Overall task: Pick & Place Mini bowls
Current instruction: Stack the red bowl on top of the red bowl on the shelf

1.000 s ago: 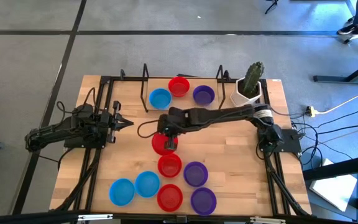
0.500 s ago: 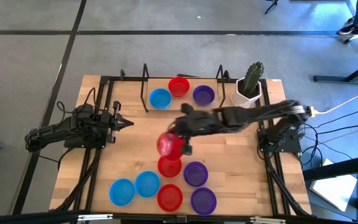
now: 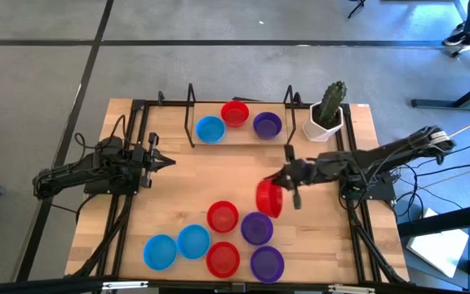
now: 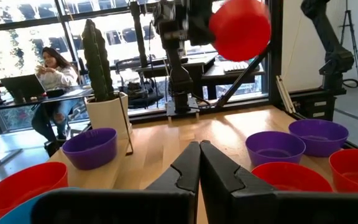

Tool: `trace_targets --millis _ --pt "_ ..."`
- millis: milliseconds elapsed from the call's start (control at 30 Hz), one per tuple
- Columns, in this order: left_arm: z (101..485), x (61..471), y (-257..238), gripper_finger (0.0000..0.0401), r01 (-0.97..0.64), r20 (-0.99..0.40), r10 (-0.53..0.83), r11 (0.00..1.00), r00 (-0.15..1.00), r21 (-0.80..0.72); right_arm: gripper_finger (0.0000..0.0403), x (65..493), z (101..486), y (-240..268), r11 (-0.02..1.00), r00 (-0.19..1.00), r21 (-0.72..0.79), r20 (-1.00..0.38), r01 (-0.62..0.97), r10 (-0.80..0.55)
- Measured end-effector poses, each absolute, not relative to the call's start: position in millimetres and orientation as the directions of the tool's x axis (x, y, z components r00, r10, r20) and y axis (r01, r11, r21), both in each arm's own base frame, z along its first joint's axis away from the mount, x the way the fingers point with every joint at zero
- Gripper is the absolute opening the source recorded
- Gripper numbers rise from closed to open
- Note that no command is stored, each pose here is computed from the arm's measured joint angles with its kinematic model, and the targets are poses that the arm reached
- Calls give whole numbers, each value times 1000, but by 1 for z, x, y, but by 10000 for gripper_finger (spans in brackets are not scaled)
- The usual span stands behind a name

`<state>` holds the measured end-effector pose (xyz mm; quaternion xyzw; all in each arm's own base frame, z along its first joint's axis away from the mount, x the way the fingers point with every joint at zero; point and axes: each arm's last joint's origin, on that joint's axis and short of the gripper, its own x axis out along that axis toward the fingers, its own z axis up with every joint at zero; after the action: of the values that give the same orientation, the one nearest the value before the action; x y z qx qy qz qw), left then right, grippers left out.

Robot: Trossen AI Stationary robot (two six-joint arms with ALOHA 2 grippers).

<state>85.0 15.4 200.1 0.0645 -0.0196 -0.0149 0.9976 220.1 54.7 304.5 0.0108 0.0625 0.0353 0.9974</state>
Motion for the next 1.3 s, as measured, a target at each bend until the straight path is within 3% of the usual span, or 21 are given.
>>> trace_targets --millis 333,500,667,900,1133,1300 --pt "200 85 15 4 27 36 -32 991 999 129 5 192 229 46 998 998 44 -46 -49 51" --pt "200 85 15 3 27 36 -32 991 999 129 6 189 226 44 996 1000 87 9 -17 17" --pt "200 85 15 8 27 36 -32 991 999 129 6 203 268 45 996 996 47 43 77 -79" --pt "200 85 15 3 27 37 -32 991 999 129 3 250 344 27 939 923 -137 -186 316 -338" --pt "200 85 15 7 26 38 -31 991 999 129 2 302 404 -49 820 738 -206 -360 534 -571" --pt "200 85 15 10 27 38 -32 991 999 130 2 334 409 -119 804 638 -174 -524 569 -564"
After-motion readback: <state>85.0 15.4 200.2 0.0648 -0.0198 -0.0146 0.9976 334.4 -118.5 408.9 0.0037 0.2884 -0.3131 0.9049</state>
